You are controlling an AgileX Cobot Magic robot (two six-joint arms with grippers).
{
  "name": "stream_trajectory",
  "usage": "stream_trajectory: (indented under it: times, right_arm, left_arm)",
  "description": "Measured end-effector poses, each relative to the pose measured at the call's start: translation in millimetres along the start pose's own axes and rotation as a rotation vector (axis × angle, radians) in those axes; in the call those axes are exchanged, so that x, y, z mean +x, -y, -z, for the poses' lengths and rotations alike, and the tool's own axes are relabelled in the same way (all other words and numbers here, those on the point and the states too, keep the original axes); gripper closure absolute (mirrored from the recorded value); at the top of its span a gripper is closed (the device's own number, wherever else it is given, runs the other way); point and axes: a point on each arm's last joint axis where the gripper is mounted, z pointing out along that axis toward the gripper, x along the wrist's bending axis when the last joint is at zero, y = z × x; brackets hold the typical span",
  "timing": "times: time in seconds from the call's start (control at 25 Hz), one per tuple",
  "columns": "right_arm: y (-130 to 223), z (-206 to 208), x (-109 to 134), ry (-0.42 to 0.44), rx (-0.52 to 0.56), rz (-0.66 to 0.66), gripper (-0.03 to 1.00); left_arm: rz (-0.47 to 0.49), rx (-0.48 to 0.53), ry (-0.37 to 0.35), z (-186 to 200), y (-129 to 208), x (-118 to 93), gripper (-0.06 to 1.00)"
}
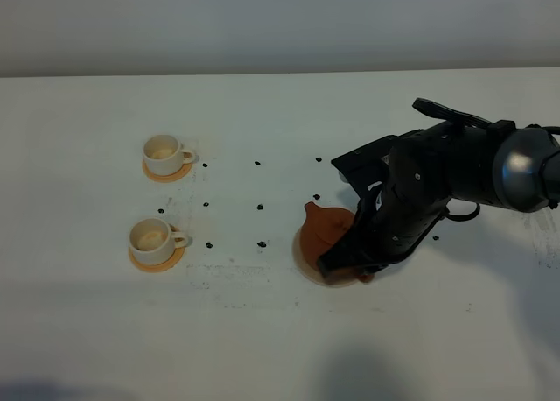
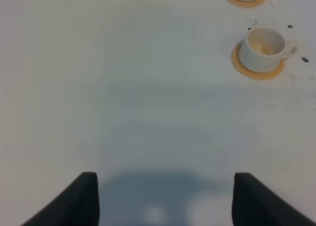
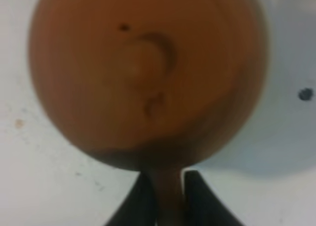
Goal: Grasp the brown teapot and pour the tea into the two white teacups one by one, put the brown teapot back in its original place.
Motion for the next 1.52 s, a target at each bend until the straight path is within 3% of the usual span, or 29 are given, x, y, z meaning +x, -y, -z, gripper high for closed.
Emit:
stream_trajectory:
  times: [0.68, 1.52]
  right_arm:
    - [-1, 0, 2, -0.023, -0.011, 0.044, 0.87]
    - [-4, 31, 3, -0.023, -0.106, 0.058, 0.87]
  left_arm:
    - [0.0, 0.0, 0.0, 0, 0, 0, 0.4]
    - [0.0, 0.0, 0.0, 0, 0, 0, 0.4]
